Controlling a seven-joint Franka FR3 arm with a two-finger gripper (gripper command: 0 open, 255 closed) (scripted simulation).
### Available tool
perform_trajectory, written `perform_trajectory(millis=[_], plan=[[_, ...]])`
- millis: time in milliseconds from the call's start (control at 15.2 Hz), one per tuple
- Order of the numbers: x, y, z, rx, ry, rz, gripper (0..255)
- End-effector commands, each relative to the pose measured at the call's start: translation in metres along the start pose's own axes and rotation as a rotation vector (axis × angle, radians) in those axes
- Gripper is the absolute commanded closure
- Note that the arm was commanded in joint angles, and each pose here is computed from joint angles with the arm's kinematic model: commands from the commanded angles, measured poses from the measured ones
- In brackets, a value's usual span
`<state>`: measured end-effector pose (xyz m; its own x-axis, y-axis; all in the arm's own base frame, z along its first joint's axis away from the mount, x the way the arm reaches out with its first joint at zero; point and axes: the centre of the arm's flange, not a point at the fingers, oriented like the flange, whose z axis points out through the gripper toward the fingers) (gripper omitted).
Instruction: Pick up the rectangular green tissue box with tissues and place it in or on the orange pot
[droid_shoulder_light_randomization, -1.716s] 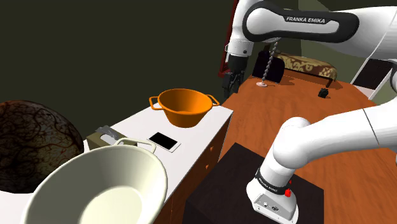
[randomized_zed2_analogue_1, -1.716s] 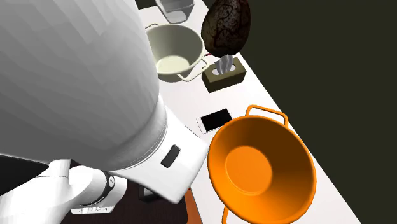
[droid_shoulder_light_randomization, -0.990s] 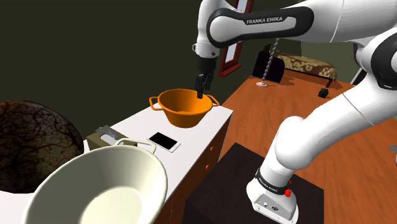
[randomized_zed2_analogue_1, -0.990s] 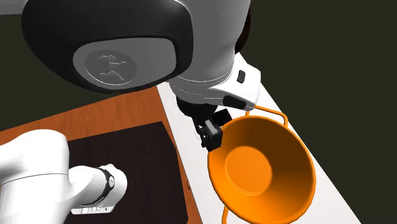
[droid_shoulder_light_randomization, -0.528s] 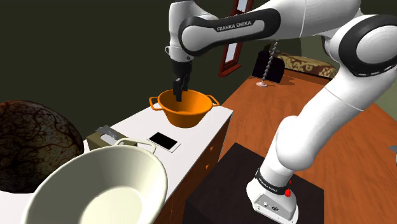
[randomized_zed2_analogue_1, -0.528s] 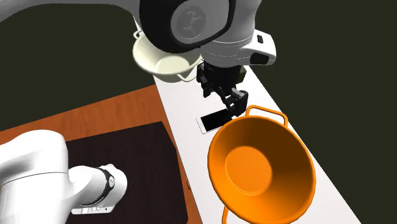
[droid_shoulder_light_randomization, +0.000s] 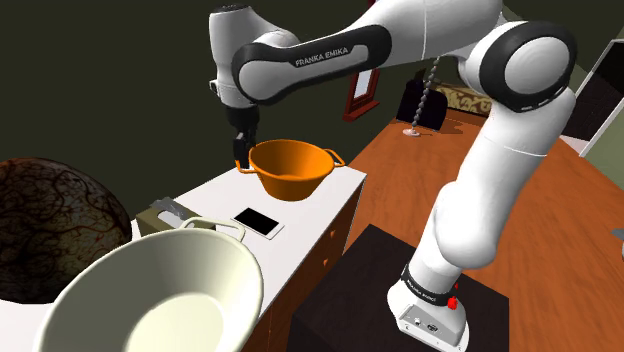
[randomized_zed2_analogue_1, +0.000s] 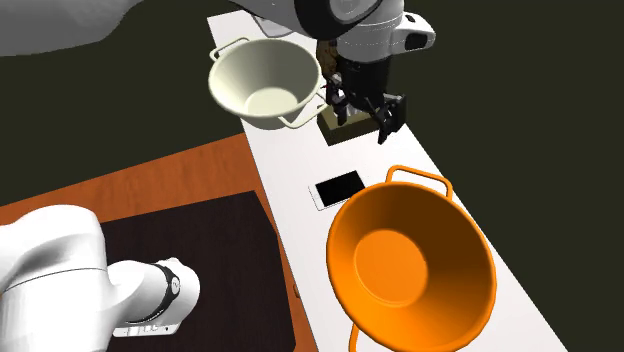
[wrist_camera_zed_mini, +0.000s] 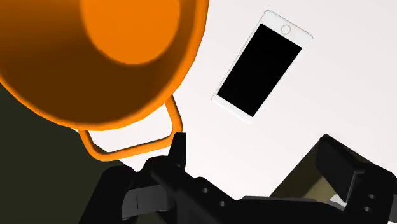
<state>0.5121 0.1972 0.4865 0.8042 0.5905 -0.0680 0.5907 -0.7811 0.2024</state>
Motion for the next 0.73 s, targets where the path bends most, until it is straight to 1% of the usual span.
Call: perform_trajectory(millis=[0,660], plan=[[0.023,-0.013,0.004,-0.024,0.006,-0.054,0],[0.128,-0.096,0.022,-0.141,0.031,-0.315,0]])
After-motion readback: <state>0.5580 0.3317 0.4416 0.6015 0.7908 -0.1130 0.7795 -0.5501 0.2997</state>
